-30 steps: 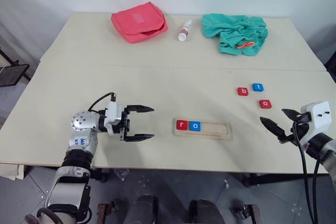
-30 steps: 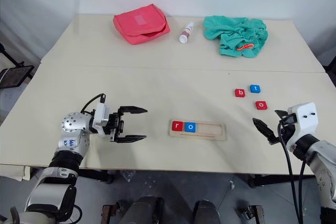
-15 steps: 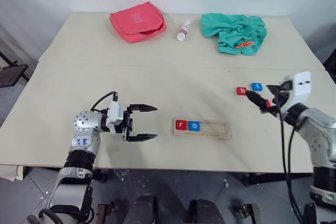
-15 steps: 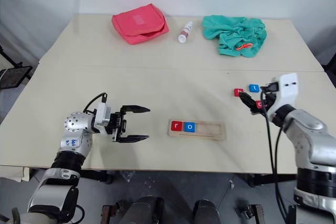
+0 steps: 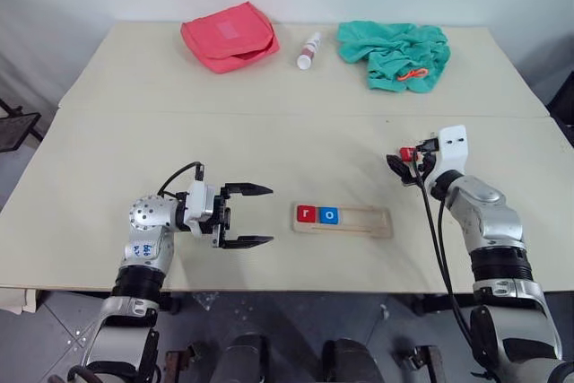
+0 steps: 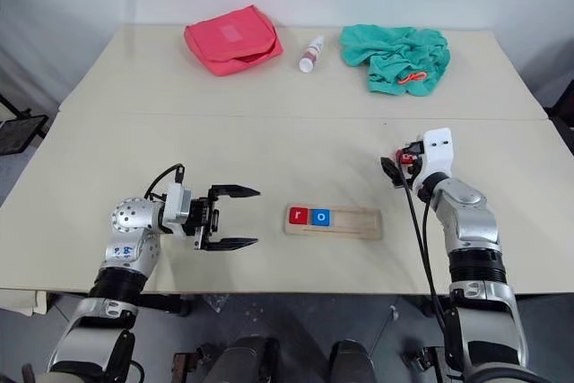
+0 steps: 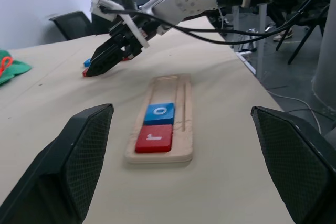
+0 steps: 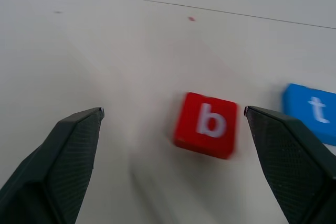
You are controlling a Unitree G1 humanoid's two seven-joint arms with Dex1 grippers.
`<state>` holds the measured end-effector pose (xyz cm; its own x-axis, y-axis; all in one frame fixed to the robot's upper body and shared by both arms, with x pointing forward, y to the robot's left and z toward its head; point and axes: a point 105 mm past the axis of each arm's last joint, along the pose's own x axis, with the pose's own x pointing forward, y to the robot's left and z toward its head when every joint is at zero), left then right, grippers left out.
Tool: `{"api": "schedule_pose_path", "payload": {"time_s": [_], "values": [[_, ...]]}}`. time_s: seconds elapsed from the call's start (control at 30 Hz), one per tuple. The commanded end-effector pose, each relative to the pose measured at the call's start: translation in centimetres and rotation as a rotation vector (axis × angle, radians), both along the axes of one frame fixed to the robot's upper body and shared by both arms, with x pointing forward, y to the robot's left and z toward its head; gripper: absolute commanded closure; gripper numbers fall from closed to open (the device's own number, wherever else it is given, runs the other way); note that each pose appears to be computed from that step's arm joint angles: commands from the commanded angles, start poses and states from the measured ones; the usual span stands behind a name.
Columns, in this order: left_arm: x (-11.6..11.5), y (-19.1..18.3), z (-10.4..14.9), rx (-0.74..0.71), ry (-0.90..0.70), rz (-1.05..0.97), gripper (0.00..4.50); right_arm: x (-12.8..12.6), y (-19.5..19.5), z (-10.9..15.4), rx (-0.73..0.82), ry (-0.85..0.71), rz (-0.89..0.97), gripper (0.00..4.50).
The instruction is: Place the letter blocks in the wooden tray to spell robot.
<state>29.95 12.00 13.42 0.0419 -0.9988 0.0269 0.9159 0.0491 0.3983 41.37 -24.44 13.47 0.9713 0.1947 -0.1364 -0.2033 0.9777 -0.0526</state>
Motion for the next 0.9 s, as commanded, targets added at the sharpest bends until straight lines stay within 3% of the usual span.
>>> {"api": "schedule_pose_path", "payload": {"time_s": [0.03, 0.3, 0.4, 0.63, 0.73, 0.9], "values": [[-0.3, 0.0, 0.9, -0.019, -0.037, 0.001, 0.04, 0.6, -0.3, 1.2, 0.013, -0.054, -0.026, 0.0], [-0.4, -0.3, 1.0, -0.023, -0.034, -0.002, 0.04, 1.4, 0.7, -0.3, 0.069, -0.01, -0.037, 0.0], [-0.4, -0.3, 1.0, -0.025, -0.031, -0.007, 0.0, 1.8, 0.5, -0.8, 0.088, 0.015, -0.095, 0.62], [-0.6, 0.4, 0.8, -0.02, -0.015, -0.011, 0.0, 2.0, 1.1, -0.1, 0.08, -0.026, -0.098, 3.04], [-0.6, 1.3, 0.5, -0.012, 0.0, 0.001, 0.0, 1.3, 1.5, 1.9, 0.074, -0.099, -0.071, 3.03], [-0.4, 2.8, -0.2, 0.006, 0.03, 0.035, 0.0, -3.6, 2.8, 5.4, 0.058, -0.214, 0.011, 3.03]]}}
